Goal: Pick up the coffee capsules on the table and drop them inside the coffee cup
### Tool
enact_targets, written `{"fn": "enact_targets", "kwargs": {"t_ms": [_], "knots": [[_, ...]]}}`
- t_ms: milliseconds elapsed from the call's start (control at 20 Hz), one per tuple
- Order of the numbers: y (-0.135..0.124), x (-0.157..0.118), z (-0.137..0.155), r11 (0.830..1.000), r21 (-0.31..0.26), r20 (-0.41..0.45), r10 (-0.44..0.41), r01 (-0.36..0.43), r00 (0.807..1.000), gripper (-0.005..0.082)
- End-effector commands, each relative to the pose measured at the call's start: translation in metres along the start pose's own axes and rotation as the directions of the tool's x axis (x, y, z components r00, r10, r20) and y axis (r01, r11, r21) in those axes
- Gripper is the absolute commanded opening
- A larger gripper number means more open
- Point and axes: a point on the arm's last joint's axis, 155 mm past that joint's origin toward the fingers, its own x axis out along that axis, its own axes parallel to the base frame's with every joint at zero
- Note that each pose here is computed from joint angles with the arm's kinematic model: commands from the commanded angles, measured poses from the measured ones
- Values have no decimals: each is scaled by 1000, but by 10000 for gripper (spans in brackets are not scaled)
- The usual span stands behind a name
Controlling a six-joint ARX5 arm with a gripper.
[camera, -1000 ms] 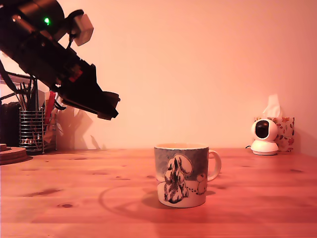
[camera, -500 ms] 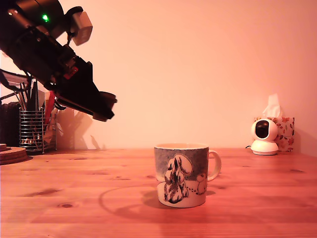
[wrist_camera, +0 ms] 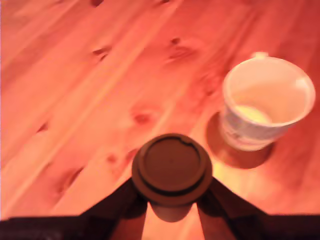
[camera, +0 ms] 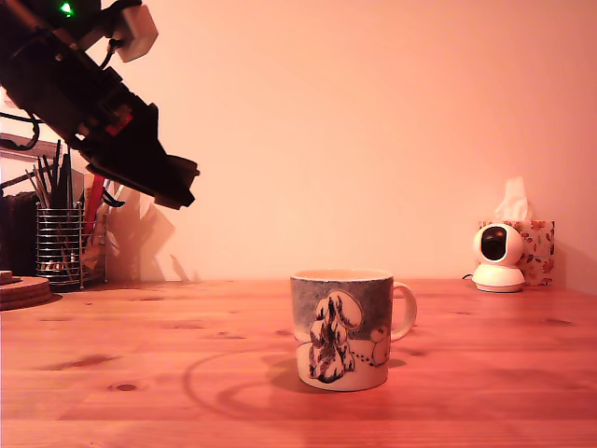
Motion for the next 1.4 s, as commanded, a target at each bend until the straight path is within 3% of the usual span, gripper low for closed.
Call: {"fn": "enact_targets", "kwargs": {"t_ms": [0, 800, 1350], "knots": [[-2, -3, 4, 1000, 15, 14, -2, 1, 1000, 57], [-12, -3, 10, 999, 22, 43, -50, 49, 998, 57], [-44, 6, 27, 988, 96, 74, -126, 118, 989, 57]]}}
